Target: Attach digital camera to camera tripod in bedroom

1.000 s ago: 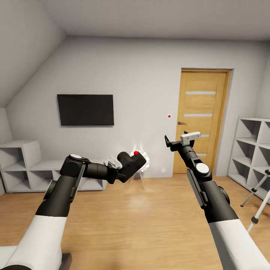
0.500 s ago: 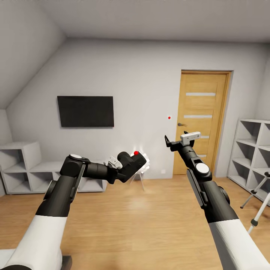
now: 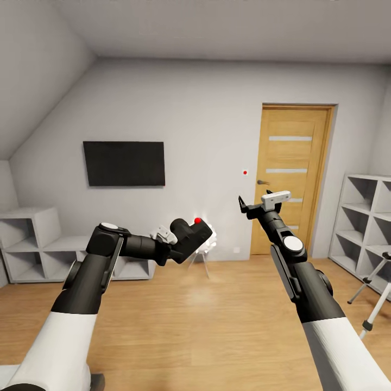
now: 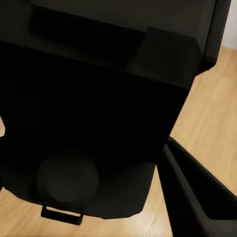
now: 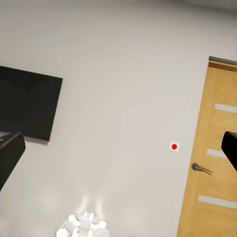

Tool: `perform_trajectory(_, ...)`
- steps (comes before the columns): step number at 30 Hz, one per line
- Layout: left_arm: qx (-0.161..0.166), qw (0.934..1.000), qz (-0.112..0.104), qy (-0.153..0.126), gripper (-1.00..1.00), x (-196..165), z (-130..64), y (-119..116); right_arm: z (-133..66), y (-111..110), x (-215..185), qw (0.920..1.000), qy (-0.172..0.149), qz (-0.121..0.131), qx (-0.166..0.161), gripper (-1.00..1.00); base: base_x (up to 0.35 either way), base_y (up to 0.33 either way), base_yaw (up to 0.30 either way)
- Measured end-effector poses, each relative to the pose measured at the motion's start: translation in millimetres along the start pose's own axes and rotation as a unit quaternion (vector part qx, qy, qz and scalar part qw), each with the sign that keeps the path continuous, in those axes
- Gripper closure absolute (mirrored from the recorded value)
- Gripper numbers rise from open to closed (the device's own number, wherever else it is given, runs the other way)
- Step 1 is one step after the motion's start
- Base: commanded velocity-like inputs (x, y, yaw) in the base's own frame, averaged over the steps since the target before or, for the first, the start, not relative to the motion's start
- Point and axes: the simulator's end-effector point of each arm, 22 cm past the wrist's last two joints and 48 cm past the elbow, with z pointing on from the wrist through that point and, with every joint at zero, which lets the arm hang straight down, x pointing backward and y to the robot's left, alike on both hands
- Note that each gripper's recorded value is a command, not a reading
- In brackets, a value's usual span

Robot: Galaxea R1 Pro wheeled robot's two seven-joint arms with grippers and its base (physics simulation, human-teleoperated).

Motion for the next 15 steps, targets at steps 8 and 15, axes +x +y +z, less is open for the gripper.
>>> perform_trajectory(8,0.0,1.0,0.0,0.0,1.0,-11,-6.0,0,6.2,-3,-11,1.0,0.0,0.0,0.0,-1.0,0.0,0.0,0.0)
perform_trajectory(15,-0.003,1.0,0.0,0.001,1.0,-20,-12.3,2,11.4,-5,-20,1.0,0.0,0.0,0.0,-1.0,0.0,0.0,0.0)
